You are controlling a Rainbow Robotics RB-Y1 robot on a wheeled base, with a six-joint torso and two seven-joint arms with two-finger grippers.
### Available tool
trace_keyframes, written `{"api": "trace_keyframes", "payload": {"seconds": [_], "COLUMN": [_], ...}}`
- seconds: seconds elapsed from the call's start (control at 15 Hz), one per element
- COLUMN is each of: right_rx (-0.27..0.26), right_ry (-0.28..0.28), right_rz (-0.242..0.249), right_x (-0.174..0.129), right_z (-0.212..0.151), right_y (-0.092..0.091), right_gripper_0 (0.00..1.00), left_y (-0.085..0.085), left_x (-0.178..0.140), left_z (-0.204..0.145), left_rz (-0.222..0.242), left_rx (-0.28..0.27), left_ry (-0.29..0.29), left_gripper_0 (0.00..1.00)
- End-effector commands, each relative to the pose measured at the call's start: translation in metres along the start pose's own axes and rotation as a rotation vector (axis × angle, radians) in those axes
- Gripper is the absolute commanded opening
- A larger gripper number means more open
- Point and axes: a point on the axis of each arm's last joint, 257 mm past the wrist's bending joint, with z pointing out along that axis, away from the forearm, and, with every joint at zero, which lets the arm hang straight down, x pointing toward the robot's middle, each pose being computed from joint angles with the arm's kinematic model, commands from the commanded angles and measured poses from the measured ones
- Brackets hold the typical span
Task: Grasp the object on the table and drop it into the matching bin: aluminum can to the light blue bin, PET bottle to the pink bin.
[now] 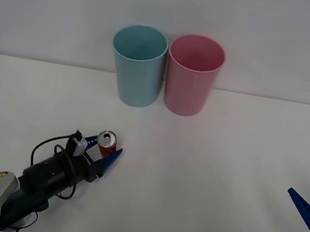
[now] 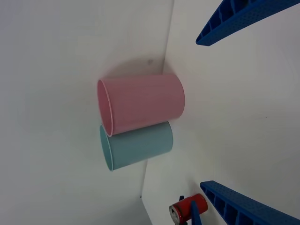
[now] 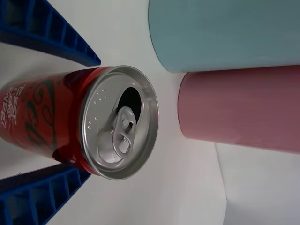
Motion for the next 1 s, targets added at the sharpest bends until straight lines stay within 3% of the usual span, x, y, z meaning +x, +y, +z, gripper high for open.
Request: {"api": "trace_keyframes", "payload": {"seconds": [0.07,0.4,0.67,1.0], "right_rx": [0.0,0.0,0.0,0.0], "right_ry": [0.0,0.0,0.0,0.0], "right_rz": [0.0,0.0,0.0,0.0], "right_x": [0.0,0.0,0.0,0.0], "right_z": [0.0,0.0,0.0,0.0], "right_y": [0.0,0.0,0.0,0.0], "right_gripper_0": [1.0,1.0,1.0,1.0], "left_y": [0.001,0.0,0.023,0.056], "left_x": [-0.001,-0.001,-0.008,-0.039], "left_z": [0.001,0.002,-0.01,-0.02], "left_rz": [0.001,-0.011,-0.03,-0.029], "left_rx": [0.0,-0.001,-0.046,-0.094], "left_ry": [0.0,-0.002,-0.02,-0.071], "left_gripper_0": [0.0,0.0,0.0,0.0]}}
